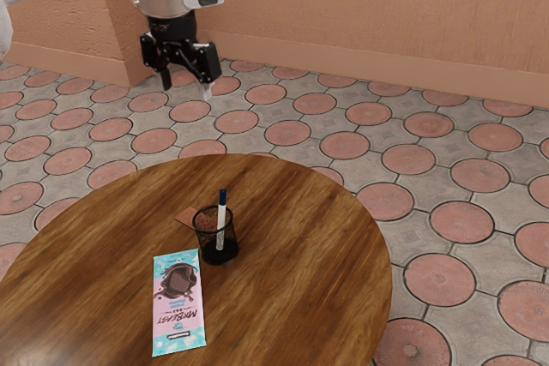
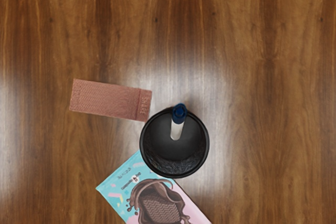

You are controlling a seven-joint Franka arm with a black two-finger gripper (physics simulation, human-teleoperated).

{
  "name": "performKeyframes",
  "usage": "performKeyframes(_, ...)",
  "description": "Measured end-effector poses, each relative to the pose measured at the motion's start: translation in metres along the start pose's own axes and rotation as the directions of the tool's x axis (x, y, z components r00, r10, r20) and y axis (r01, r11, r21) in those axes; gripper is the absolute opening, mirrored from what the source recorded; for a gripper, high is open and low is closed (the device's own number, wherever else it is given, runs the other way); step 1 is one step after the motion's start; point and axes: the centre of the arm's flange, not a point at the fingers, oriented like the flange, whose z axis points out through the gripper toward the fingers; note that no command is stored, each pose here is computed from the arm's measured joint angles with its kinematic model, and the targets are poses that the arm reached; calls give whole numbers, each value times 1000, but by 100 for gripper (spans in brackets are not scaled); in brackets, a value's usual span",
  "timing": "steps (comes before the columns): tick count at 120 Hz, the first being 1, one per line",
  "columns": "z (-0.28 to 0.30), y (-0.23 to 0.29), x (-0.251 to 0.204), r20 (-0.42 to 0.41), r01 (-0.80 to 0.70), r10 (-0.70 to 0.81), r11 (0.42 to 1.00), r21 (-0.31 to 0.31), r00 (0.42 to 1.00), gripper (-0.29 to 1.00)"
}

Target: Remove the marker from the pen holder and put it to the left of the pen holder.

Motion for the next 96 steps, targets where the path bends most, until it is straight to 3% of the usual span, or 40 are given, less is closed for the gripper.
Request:
performKeyframes(35,30,1,16,34,11,-11,1000,6,999,70)
performKeyframes(77,199,9,90,176,60,-58,998,-4,983,70)
performKeyframes(96,216,6,93,217,84,-81,996,-2,973,70)
